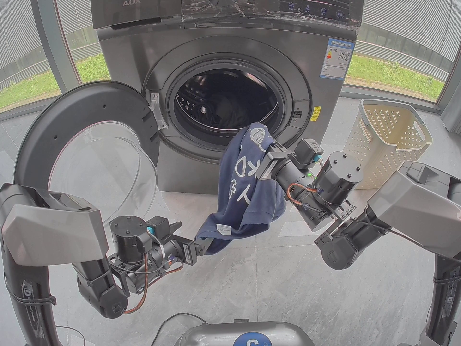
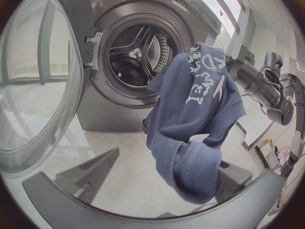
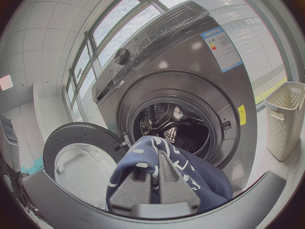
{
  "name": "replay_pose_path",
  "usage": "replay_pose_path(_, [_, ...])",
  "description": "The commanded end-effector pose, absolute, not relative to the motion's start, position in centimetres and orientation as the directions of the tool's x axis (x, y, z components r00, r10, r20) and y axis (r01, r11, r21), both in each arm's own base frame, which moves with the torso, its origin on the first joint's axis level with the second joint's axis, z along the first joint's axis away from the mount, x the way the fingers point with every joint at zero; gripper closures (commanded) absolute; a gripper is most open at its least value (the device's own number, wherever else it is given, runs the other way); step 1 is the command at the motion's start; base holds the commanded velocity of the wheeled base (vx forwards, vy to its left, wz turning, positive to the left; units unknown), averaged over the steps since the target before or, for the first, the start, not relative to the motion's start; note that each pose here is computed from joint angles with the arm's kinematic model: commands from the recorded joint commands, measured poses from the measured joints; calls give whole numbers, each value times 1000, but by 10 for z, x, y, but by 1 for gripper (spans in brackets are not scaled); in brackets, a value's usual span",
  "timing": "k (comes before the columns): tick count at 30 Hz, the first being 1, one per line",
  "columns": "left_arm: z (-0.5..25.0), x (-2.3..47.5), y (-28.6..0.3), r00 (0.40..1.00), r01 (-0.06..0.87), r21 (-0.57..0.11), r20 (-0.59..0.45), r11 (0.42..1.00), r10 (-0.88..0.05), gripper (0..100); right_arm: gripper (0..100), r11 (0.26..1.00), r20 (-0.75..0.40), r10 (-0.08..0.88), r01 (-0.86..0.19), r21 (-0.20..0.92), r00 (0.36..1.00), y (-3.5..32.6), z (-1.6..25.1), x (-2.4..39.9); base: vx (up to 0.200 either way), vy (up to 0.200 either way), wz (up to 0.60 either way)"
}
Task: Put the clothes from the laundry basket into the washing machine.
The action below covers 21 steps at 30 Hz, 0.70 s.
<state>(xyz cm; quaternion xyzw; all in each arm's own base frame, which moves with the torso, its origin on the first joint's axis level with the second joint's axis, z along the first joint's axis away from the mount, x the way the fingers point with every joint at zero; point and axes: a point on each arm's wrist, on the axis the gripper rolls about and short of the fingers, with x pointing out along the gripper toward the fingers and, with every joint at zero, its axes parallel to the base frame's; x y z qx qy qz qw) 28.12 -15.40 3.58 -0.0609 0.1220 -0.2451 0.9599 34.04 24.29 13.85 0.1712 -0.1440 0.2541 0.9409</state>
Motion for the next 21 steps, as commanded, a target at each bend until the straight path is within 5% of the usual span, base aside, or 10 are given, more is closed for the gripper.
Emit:
replay_pose_path(1, [38, 263, -151, 832, 470, -171, -240, 866, -500, 0, 100, 818, 381, 404, -515, 257, 832, 241, 143, 341, 0, 0, 0])
replay_pose_path(8, [34, 221, -142, 774, 506, -169, -344, 846, -531, 0, 100, 818, 405, 385, -510, 266, 829, 240, 152, 340, 0, 0, 0])
replay_pose_path(21, [38, 214, -154, 751, 551, -169, -327, 817, -574, 0, 100, 824, 409, 371, -498, 268, 834, 236, 153, 344, 0, 0, 0])
